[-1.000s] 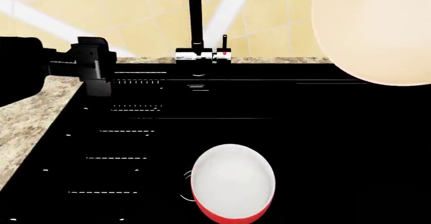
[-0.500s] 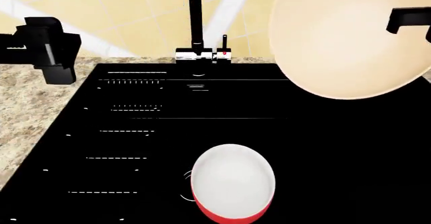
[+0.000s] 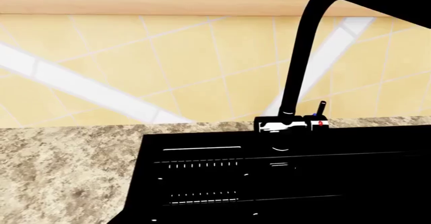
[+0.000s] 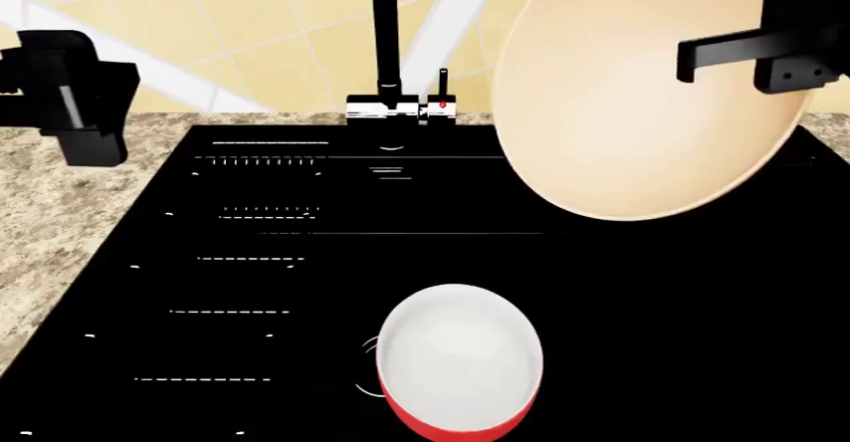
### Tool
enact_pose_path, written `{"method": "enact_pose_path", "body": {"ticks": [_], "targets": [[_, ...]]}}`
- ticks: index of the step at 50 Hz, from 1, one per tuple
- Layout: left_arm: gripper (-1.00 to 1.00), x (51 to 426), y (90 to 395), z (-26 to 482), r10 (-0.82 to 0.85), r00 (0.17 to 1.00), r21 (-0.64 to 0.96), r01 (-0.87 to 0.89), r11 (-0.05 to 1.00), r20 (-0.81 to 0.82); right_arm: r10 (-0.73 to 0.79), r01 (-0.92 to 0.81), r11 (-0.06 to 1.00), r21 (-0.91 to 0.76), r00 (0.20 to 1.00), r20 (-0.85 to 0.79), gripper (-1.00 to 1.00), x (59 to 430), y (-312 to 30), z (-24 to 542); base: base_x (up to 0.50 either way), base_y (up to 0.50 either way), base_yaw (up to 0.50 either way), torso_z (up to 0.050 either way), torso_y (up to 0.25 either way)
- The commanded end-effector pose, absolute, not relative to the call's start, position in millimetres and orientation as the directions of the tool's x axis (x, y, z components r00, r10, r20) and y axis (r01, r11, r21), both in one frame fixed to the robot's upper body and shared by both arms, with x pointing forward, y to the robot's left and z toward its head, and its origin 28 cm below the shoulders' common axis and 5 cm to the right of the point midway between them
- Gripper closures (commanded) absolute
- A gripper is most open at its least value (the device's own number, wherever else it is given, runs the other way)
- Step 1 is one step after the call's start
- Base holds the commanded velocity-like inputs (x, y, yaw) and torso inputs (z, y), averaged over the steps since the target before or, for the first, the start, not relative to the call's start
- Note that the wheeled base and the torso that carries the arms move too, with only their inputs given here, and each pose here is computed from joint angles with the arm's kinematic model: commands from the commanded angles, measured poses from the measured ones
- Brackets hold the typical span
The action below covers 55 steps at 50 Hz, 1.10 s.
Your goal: Stack the bowls in the sink.
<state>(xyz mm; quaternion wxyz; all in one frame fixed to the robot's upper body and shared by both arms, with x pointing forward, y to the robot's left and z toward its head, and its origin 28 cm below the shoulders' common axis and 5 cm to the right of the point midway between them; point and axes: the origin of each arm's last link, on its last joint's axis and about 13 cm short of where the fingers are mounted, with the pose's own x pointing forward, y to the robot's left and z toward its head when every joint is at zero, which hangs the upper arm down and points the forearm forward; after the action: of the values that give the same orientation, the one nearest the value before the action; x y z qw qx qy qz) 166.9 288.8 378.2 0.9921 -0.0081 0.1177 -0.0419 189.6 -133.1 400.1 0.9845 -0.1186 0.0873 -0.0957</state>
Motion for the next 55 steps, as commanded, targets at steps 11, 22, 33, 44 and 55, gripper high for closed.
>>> {"method": "enact_pose_path", "body": {"ticks": [11, 22, 33, 44, 55], "targets": [[-1.0, 164.7, 290.7, 379.9, -0.076, 0.971, -0.021, 0.074, 0.997, -0.225, -0.095, 0.025, 0.968, -0.251, 0.959, -0.268, 1.0, 195.7, -125.2, 389.5, 0.0, 0.0, 0.0, 0.0, 0.001], [-1.0, 164.6, 291.1, 379.4, -0.071, 0.972, -0.016, 0.07, 0.997, -0.225, -0.019, -0.044, 0.982, -0.186, 0.946, -0.322, 1.0, 198.1, -123.2, 377.7, 0.0, 0.0, 0.0, 0.001, 0.0], [-1.0, 164.8, 290.2, 379.9, -0.072, 0.972, -0.008, 0.072, 0.997, -0.224, 0.03, -0.074, 0.991, -0.108, 0.931, -0.364, 1.0, 200.8, -121.5, 366.9, 0.0, 0.0, 0.0, 0.0, 0.0], [-1.0, 165.1, 290.2, 379.8, -0.068, 0.972, -0.002, 0.07, 0.998, -0.224, 0.067, -0.066, 0.998, 0.016, 0.918, -0.39, 1.0, 204.3, -122.2, 354.7, 0.0, 0.0, 0.0, 0.0, 0.001], [-1.0, 165.0, 290.3, 379.0, -0.064, 0.972, 0.005, 0.067, 0.998, -0.224, 0.114, -0.089, 0.993, 0.078, 0.9, -0.421, 1.0, 205.9, -122.1, 344.5, 0.0, 0.0, 0.0, 0.0, 0.0]]}}
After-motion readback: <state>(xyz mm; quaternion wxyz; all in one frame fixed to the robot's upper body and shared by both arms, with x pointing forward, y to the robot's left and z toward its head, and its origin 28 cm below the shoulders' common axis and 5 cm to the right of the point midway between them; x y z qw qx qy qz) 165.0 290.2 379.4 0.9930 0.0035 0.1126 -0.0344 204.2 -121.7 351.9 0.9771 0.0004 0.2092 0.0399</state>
